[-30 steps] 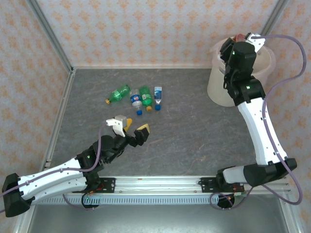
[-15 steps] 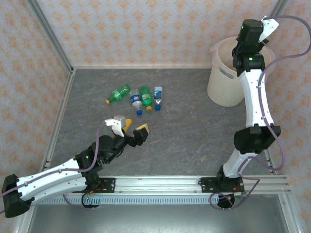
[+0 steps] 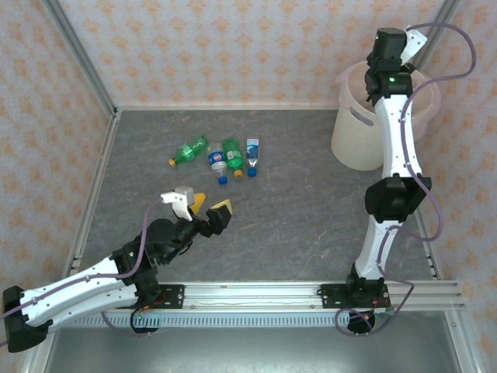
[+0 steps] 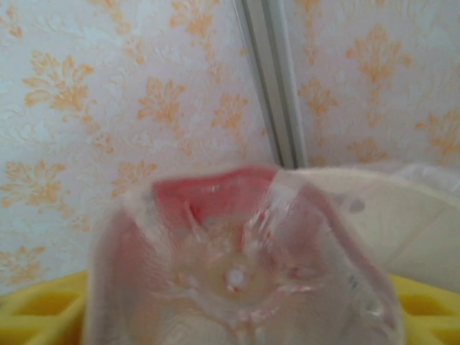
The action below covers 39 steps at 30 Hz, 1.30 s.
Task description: Put the plastic bottles in the bin
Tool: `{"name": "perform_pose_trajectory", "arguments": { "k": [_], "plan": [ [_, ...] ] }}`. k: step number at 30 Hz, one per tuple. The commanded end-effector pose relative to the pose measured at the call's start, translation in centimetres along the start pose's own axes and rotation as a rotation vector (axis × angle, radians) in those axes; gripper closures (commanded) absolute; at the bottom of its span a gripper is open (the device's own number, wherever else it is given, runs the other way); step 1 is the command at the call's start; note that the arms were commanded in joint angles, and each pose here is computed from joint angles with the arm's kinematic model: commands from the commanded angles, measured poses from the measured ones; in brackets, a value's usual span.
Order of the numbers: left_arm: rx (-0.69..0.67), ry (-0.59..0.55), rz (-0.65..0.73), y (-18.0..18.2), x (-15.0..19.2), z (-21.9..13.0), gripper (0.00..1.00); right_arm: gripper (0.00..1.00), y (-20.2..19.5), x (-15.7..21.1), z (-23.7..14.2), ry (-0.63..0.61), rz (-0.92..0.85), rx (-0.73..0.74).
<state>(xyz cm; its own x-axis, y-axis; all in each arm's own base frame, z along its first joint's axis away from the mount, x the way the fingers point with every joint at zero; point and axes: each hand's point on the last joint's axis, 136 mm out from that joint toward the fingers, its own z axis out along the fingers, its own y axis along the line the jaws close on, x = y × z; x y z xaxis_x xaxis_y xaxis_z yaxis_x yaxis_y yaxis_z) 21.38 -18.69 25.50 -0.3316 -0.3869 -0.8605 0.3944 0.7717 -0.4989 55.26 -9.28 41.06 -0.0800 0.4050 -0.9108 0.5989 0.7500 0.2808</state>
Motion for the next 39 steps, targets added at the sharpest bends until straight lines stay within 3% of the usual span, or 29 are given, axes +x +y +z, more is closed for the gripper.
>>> {"name": "perform_pose_trajectory", "arguments": {
  "k": [1,14,21,31,39],
  "plan": [
    [-0.028,-0.01,-0.011,0.4,-0.5,-0.4,0.01,0.0,-0.1,-0.1,-0.7,0.023,0.012,-0.008],
    [-0.047,-0.006,-0.002,0.6,-0.2,0.1,0.01,0.0,0.6,-4.1,-5.4,-0.052,0.014,-0.073],
    [-0.06,0.005,-0.002,0.8,0.1,0.4,0.01,0.0,2.6,-4.1,-8.2,-0.061,-0.001,-0.124],
    [-0.17,-0.006,0.001,2.6,0.3,0.8,0.01,0.0,6.2,-1.1,-14.4,-0.011,-0.022,-0.281],
    [-0.274,-0.027,0.01,4.4,-0.1,1.3,0.01,0.0,6.1,3.0,-20.2,0.077,-0.007,-0.439]
  ]
}}
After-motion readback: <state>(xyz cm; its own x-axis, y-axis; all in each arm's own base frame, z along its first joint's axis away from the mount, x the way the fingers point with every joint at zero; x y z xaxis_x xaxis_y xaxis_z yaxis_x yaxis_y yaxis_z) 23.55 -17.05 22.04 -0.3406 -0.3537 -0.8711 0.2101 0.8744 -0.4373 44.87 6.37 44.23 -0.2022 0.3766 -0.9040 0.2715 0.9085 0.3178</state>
